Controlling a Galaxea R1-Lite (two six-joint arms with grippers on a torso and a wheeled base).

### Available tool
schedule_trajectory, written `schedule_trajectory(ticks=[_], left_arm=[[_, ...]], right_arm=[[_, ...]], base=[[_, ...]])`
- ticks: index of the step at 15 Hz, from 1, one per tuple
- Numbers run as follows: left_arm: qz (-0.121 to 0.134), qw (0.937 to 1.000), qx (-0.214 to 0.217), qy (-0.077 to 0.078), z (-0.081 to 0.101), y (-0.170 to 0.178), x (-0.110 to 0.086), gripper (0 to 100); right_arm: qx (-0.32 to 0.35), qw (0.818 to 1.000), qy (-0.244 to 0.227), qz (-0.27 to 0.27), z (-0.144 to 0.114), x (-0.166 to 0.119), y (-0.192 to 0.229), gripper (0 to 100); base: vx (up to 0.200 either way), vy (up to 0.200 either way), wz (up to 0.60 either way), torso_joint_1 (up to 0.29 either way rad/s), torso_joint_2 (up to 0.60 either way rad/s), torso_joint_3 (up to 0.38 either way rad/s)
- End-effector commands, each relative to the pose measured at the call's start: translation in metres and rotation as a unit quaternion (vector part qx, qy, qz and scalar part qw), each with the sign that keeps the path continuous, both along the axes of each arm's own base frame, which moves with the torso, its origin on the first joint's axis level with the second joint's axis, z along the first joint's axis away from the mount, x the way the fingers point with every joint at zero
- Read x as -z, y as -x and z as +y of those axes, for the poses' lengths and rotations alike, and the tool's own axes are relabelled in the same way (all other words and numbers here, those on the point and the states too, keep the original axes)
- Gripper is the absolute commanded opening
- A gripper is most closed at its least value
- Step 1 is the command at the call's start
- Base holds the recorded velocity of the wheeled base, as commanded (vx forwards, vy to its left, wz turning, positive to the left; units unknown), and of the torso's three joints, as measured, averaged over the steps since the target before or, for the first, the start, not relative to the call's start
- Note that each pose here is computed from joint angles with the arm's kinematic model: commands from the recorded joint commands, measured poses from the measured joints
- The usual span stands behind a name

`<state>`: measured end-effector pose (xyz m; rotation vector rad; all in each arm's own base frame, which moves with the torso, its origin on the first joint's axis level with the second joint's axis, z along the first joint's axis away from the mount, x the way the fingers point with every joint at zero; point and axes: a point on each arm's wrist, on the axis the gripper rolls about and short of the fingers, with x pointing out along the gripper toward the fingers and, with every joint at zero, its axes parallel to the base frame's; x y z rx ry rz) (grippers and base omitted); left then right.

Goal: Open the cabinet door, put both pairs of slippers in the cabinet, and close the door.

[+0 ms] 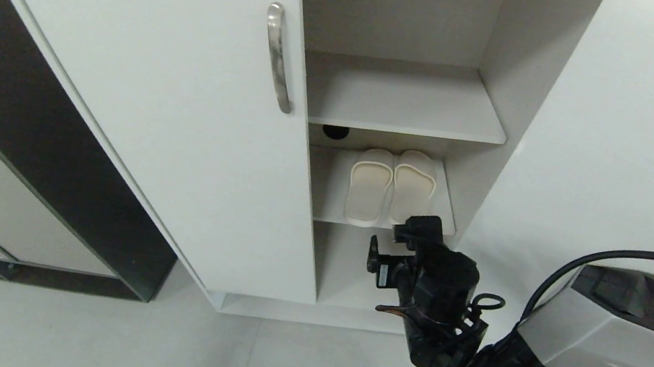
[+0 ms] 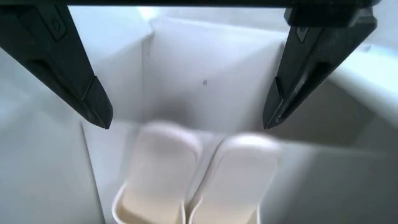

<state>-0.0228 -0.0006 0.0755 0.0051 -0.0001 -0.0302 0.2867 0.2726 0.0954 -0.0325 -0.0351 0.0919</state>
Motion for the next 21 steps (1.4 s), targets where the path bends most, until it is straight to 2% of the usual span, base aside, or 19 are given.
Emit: schedule_trajectory(ticks=[1,4,11,21], left_arm=[[0.000,1.0000,-0.001,-0.002,0.0000,-0.0001,-0.0002,0],[-0.001,1.0000,-0.002,0.003,0.0001,0.0000,-0.0002,0],[-0.001,1.0000,-0.001,0.003,0.0001,0.0000,-0.0002,0],[-0.001,1.0000,-0.004,0.001,0.0002,0.0000,-0.0002,0]], right_arm=[[0.000,1.000,0.003,0.003,0.0006,0.0037,-0.0002,100],[0.000,1.000,0.002,0.002,0.0005,0.0031,-0.0010,100],[0.000,1.000,0.002,0.004,0.0005,0.0054,-0.0009,100],[-0.001,1.000,-0.003,0.010,-0.0011,0.0086,-0.0010,100]], base=[[-0.200,0.000,0.00,-0.002,0.00,0.002],[0.000,0.000,0.00,0.000,0.00,0.000],[0.000,0.000,0.00,0.000,0.00,0.000],[0.000,0.000,0.00,0.001,0.00,0.159]])
